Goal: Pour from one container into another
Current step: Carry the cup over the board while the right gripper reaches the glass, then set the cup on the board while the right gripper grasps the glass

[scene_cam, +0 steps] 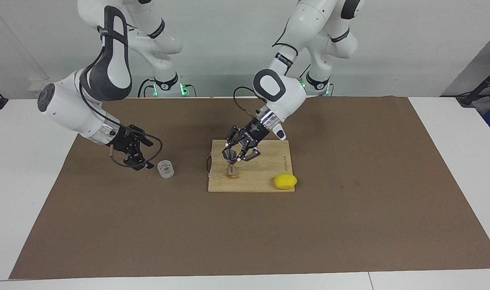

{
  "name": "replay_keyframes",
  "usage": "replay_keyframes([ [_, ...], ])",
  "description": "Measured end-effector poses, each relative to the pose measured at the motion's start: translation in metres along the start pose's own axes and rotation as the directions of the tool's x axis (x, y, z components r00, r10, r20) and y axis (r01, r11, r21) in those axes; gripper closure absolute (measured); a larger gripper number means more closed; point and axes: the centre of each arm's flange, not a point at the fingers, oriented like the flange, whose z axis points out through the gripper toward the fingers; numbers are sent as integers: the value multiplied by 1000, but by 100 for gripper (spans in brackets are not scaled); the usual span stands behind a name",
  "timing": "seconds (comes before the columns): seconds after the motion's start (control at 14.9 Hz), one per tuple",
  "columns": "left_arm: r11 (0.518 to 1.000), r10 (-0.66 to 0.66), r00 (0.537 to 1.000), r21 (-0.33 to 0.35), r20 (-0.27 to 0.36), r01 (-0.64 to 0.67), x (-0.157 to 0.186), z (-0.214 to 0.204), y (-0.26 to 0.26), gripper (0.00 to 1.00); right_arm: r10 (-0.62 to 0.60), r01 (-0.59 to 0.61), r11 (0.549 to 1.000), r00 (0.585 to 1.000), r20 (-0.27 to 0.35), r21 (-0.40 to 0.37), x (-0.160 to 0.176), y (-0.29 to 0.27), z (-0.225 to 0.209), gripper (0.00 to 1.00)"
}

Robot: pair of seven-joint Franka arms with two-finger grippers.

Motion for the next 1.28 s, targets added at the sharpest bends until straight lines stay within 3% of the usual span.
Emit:
replay_keyframes([
  [0.54,1000,28,999,2,-27,-28,8,1,-1,50,83,-84,996,991,103,4,34,7,41,0],
  [1.07,998,62,996,-5,-56,-62,14,0,1,50,72,-76,997,970,231,9,100,20,91,0],
  [1.28,998,67,996,-9,-60,-68,15,-1,3,41,73,-84,996,957,280,28,105,22,102,0],
])
